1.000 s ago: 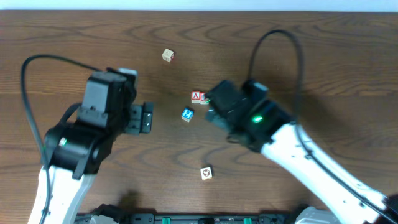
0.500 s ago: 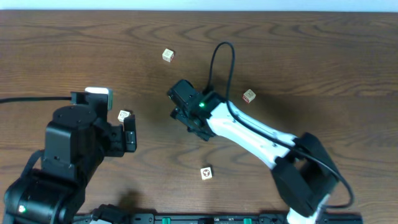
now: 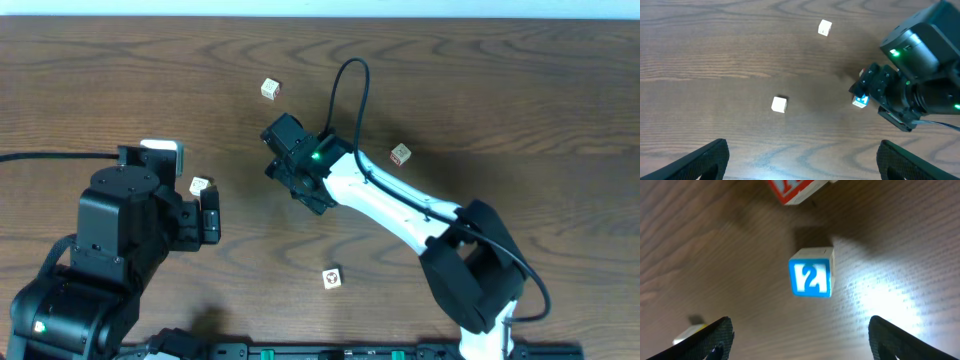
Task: Spell out Ai2
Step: 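Lower the right gripper onto the blue 2 block and grasp it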
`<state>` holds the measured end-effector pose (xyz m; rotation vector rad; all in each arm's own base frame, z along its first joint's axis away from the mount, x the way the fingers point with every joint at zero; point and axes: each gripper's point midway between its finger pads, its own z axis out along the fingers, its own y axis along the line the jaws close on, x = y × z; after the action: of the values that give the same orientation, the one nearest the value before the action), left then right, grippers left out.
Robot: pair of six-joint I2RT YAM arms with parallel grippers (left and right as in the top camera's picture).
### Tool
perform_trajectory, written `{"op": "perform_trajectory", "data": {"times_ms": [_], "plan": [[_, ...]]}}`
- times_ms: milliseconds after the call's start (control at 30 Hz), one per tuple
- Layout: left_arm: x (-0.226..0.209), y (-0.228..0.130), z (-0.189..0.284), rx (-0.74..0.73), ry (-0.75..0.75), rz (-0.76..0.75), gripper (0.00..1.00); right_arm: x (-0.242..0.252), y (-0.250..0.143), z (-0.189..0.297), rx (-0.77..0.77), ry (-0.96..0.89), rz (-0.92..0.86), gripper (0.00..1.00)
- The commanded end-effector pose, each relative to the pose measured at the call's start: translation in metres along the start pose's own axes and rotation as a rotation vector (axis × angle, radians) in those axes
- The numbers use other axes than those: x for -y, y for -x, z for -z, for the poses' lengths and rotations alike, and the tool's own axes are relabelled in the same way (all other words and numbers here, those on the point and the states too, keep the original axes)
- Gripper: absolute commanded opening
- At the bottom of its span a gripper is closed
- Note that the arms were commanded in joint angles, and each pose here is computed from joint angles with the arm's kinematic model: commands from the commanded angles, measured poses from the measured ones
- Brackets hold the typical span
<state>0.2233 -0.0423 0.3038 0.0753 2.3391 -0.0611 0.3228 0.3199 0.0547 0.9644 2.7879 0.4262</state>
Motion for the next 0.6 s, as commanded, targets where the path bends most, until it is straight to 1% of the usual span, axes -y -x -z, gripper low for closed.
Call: {"op": "perform_trajectory", "data": {"times_ms": [0, 67, 400, 567], "plan": [[-0.004, 0.003, 0.004, 0.014, 0.021, 0.007, 0.95, -0.001, 0.004, -0.009, 0.003, -0.011, -0.016, 0.86], [-0.004, 0.003, 0.004, 0.014, 0.021, 0.007, 0.95, -0.005, 0.006, -0.013, 0.009, 0.005, 0.008, 0.86], [-0.005, 0.003, 0.004, 0.014, 0.024, 0.003, 0.95, -0.003, 0.017, -0.021, 0.017, -0.002, 0.009, 0.84], [-0.005, 0.003, 0.004, 0.015, 0.024, 0.003, 0.95, 0.000, 0.022, -0.025, 0.017, -0.010, 0.003, 0.75]]}}
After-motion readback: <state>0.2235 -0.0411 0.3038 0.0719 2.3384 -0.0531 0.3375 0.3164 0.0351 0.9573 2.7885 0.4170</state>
